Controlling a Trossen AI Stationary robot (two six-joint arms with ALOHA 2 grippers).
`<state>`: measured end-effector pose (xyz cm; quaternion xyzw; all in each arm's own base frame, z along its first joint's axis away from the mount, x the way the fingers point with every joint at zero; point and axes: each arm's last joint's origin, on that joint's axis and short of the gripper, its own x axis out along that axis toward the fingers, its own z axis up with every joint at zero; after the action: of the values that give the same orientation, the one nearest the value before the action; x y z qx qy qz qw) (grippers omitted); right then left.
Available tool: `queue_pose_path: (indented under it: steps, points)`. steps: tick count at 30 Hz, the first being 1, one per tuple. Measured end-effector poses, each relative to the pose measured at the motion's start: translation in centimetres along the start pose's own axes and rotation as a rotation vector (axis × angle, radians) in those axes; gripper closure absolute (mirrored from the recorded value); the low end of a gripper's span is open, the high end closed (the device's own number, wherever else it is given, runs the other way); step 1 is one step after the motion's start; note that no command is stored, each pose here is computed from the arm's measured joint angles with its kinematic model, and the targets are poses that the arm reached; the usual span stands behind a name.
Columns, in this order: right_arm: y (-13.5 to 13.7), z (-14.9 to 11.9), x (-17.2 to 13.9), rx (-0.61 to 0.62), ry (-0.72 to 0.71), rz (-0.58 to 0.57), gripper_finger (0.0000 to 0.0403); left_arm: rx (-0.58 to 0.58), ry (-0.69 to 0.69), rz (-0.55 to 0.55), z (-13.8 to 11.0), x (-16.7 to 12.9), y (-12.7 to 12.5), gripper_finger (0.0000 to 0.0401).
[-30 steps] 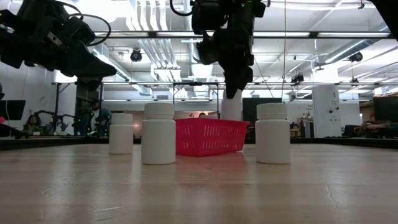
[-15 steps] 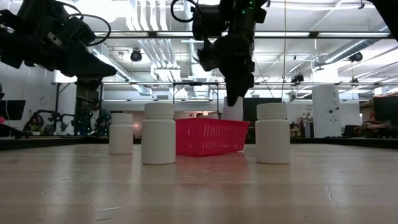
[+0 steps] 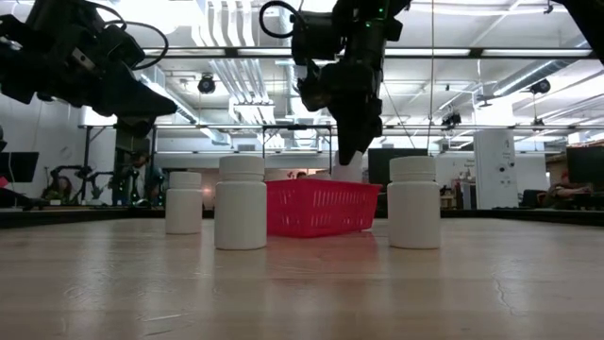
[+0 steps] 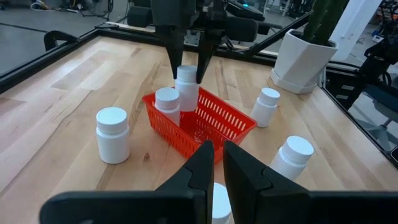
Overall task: Pick and place pill bottles into a basket
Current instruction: Put the white pill bottle into the red basket
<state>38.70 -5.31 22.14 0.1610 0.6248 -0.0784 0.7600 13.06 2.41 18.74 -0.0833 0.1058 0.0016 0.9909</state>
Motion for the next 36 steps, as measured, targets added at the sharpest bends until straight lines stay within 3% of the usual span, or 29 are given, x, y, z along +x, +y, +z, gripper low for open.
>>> queue_pose_path:
  steps: [36]
  points:
    - [-0.2, -0.7, 1.3, 0.004, 0.028, 0.019, 0.0259, 0.000, -0.001, 0.000, 0.0, 0.0, 0.0, 0.0384]
